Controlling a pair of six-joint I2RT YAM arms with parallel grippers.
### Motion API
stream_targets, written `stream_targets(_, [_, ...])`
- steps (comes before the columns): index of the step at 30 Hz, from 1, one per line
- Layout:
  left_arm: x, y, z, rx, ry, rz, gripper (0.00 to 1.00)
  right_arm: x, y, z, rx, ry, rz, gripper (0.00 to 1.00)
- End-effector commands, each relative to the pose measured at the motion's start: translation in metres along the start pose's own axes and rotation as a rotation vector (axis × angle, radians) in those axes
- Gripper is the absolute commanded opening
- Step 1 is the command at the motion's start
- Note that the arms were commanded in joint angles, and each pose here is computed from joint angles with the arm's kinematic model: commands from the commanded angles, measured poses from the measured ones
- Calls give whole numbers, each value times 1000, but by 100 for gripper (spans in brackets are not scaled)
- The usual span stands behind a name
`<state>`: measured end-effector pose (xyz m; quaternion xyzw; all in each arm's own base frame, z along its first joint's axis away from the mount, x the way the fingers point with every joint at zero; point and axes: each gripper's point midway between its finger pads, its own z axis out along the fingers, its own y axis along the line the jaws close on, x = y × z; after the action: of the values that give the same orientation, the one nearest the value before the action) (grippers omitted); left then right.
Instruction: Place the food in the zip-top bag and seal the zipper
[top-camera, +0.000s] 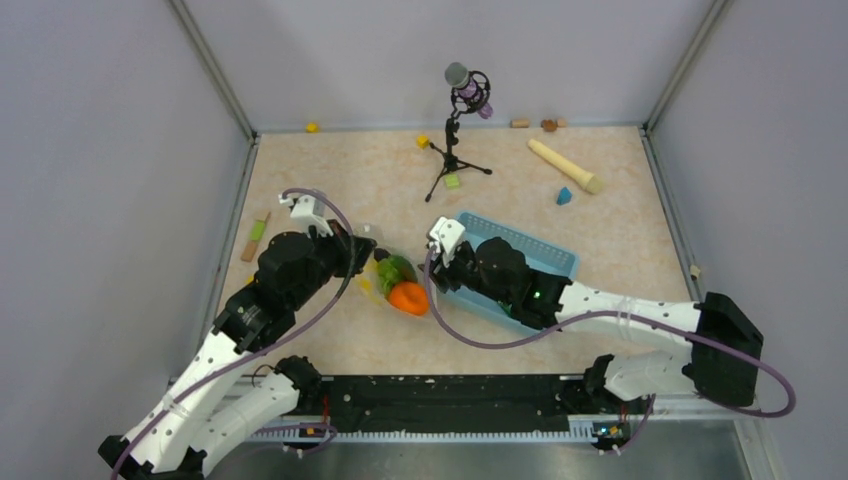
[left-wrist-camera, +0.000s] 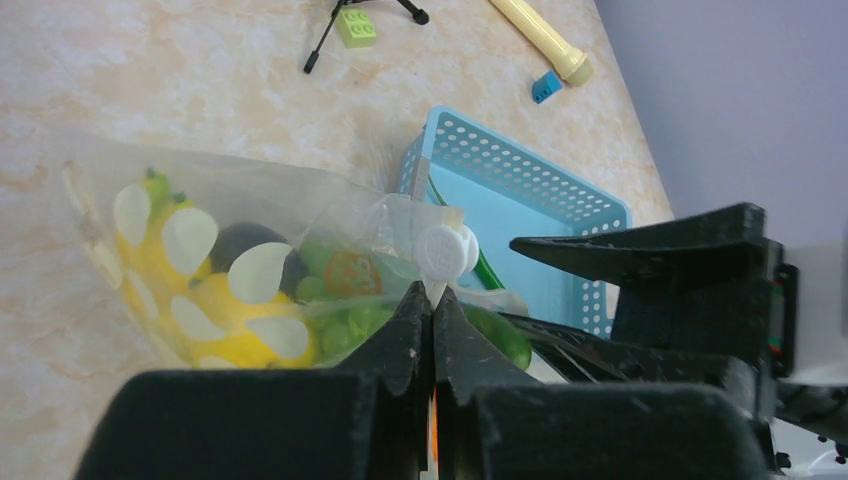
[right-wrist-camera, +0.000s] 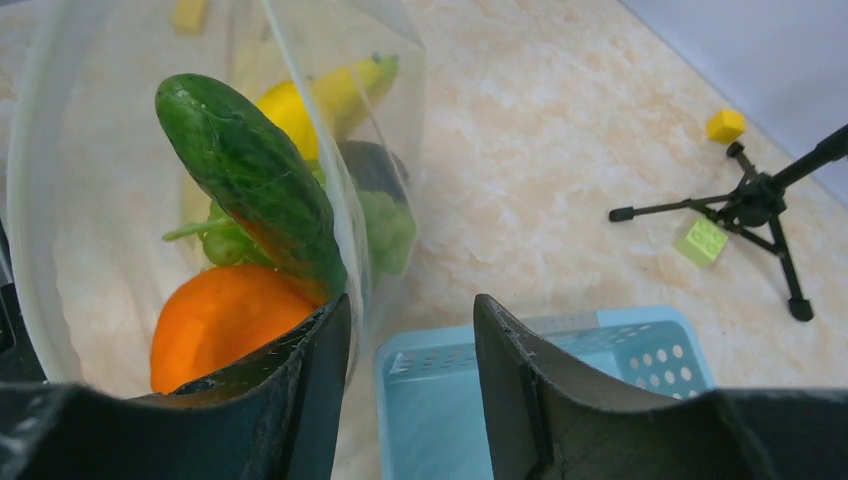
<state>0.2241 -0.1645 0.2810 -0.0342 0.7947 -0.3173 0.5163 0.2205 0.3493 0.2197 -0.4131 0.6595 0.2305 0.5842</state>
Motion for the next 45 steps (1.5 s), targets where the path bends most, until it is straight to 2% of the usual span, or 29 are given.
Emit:
stream_targets(1, [-18,-18,-5,83,-76,3,0,-6,-8,17,-4,-28,84,45])
stream_targets(4, [-18,-18,-6,83,-72,3,0,-12,3,25,-68,-49,96,43])
stream_targets(6, [-18,-19,-6,84,-72,6,0,-17,6,28,-81,-67,109,29])
stream_targets(8, [-18,-15,-3,65,-70,8,0,-24,10,29,-110,-80,120,6])
stream_targets(9, [-19,-13,-2,50,-72,6,0,-27,11,28,-117,-83,124,0])
stream_targets(13, [-27,2,2,-50,-102,-6,1,-46,19,25,-174,-73,155,0])
stream_targets(18, [-47,36,-6,-263,-187,-19,6,-44,45,21,-314,102,245,0])
stream_targets(25, [-57,44,-7,-333,-207,9,19,-36,33,32,-263,175,334,0])
stream_targets(28, [-58,53,-8,-406,-189,13,31,-31,20,40,-225,198,404,0])
stream_targets(30, [-52,56,-8,-423,-162,13,43,-28,12,45,-195,204,441,0])
stream_targets(37, [-41,42,-7,-308,-147,-25,78,-40,5,55,-179,155,429,0])
stream_targets(41, [-33,28,4,-217,-124,-37,82,-52,3,56,-191,105,407,0])
stream_targets(45, [-26,33,21,-261,-85,-27,86,-59,6,53,-215,74,391,0])
